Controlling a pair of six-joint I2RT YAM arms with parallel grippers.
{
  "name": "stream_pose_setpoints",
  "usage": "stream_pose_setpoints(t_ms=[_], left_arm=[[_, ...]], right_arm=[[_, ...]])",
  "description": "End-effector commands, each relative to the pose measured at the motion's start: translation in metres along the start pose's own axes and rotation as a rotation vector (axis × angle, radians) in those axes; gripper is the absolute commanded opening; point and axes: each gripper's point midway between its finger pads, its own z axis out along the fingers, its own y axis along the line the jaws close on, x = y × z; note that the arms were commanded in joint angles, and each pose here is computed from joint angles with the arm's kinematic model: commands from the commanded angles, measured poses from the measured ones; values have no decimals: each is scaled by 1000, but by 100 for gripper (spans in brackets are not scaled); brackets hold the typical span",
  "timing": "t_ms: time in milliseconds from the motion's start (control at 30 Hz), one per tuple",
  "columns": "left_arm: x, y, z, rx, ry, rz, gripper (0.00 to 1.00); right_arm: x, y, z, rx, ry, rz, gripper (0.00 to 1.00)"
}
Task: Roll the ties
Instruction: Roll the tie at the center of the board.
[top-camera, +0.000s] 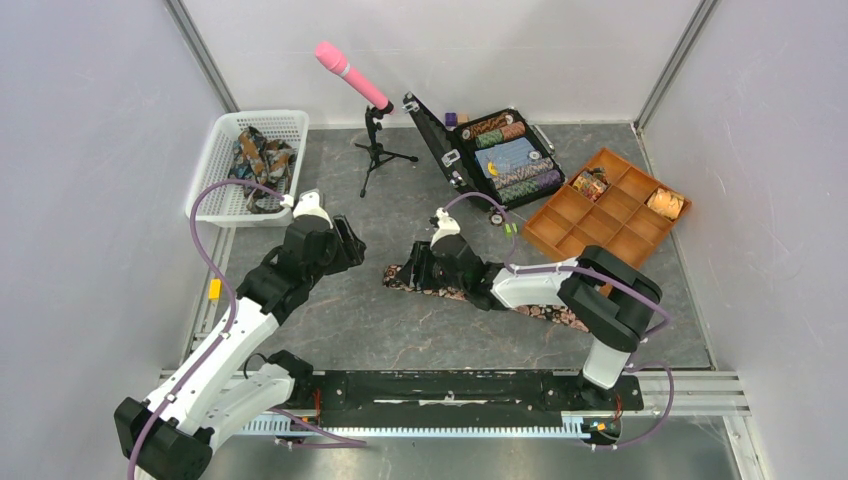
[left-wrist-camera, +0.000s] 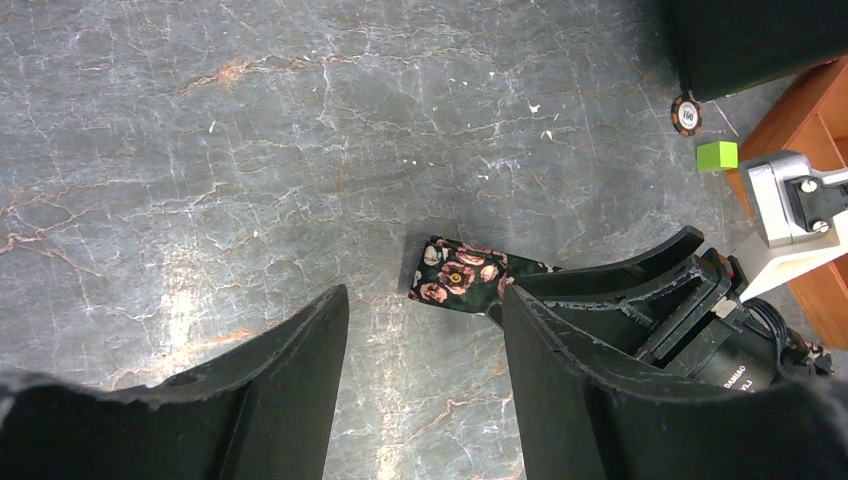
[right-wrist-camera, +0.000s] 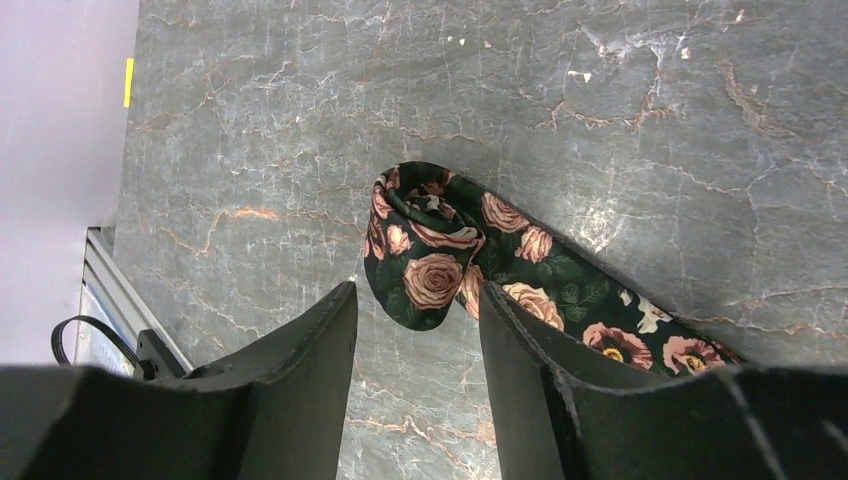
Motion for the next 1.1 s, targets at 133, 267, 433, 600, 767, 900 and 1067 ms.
stream_pose_setpoints(t_ms=[133, 267, 433, 600, 767, 900, 1067], left_arm=[[-3, 0, -3, 9, -15, -10, 65], [-3, 0, -3, 8, -13, -9, 65], [-3, 1, -4, 8, -14, -6, 65], [-3, 2, -4, 4, -16, -6, 65], [-3, 3, -4, 3, -18, -6, 66], [-3, 4, -4, 1, -16, -5, 66], [-2, 5, -4, -1, -14, -2, 66]], right_arm=[[-17, 17, 8, -68, -49, 29, 52], [-16, 17, 10, -72, -44, 34, 52], [-14, 17, 15, -74, -37, 38, 52], [-11, 15, 19, -71, -30, 40, 51], [-9, 12, 21, -65, -29, 44, 47], [-8, 10, 23, -60, -29, 53, 43], [-5, 8, 23, -65, -31, 76, 40]])
